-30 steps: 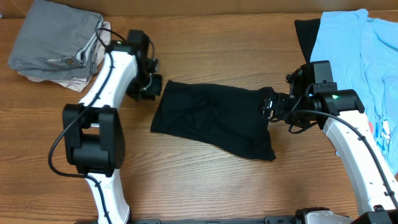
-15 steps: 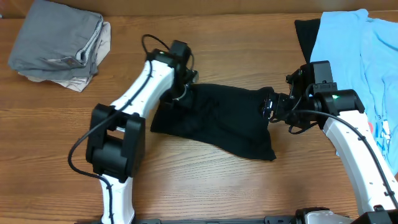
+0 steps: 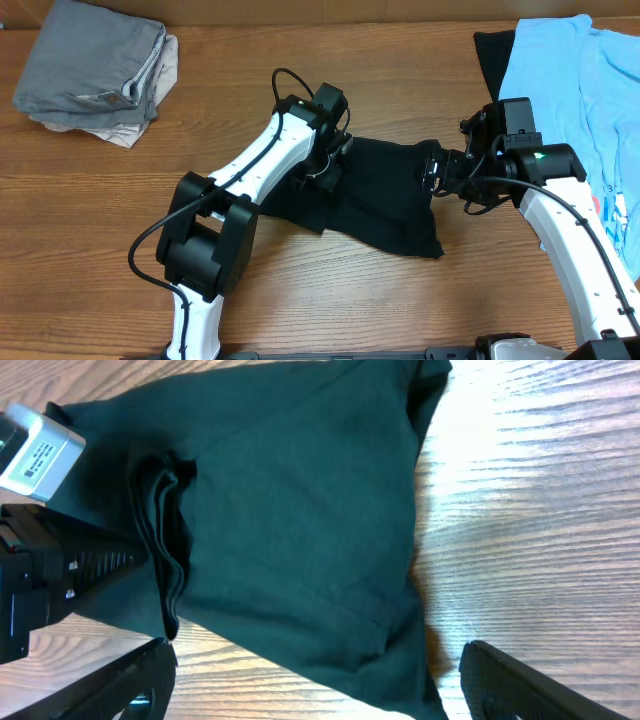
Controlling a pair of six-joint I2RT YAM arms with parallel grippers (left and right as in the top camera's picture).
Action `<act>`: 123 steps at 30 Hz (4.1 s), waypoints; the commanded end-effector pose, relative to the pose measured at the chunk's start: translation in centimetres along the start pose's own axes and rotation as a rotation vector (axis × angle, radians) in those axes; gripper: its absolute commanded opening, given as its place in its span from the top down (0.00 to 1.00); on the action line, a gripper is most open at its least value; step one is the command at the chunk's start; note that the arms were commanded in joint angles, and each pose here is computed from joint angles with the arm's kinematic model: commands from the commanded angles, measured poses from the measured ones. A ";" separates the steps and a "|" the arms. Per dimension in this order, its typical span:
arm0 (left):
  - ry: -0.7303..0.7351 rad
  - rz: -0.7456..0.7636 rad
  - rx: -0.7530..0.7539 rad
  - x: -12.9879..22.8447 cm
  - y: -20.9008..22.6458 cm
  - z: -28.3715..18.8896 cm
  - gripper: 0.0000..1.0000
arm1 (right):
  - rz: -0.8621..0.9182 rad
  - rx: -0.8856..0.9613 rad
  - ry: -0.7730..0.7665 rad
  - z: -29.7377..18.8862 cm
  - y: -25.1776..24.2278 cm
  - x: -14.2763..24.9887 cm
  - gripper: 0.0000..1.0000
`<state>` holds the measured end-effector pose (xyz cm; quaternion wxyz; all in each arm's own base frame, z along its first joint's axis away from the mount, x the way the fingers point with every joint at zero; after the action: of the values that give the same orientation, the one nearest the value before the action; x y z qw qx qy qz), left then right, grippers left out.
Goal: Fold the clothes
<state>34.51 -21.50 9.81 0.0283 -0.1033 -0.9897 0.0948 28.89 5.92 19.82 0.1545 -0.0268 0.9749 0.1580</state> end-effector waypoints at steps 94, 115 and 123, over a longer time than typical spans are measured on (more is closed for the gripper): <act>-0.480 -0.400 -0.036 -6.3 15.9 -22.4 0.96 | -0.393 -0.375 -0.096 3.9 21.4 -5.7 0.34; 0.092 -0.061 0.250 -0.1 7.9 -3.4 0.06 | 0.045 0.002 -0.095 -3.6 -0.7 -8.5 0.12; 0.023 -0.013 0.299 -1.2 6.6 -2.6 0.00 | 0.041 0.005 -0.074 -3.5 -0.7 -8.1 0.12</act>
<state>37.05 -14.81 10.56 0.0635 -0.0856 -0.9702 0.2176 35.63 4.20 24.83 0.1798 0.0078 0.9697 0.1653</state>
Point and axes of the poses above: each gripper's point midway between its finger pads, its own z axis out along the fingers, its own y axis along the line the jaws close on, x = y × z, the point moved 6 cm from there along -z, back along the fingers, and after that the axes turned 14 degrees about -z, right-handed, at the moved point
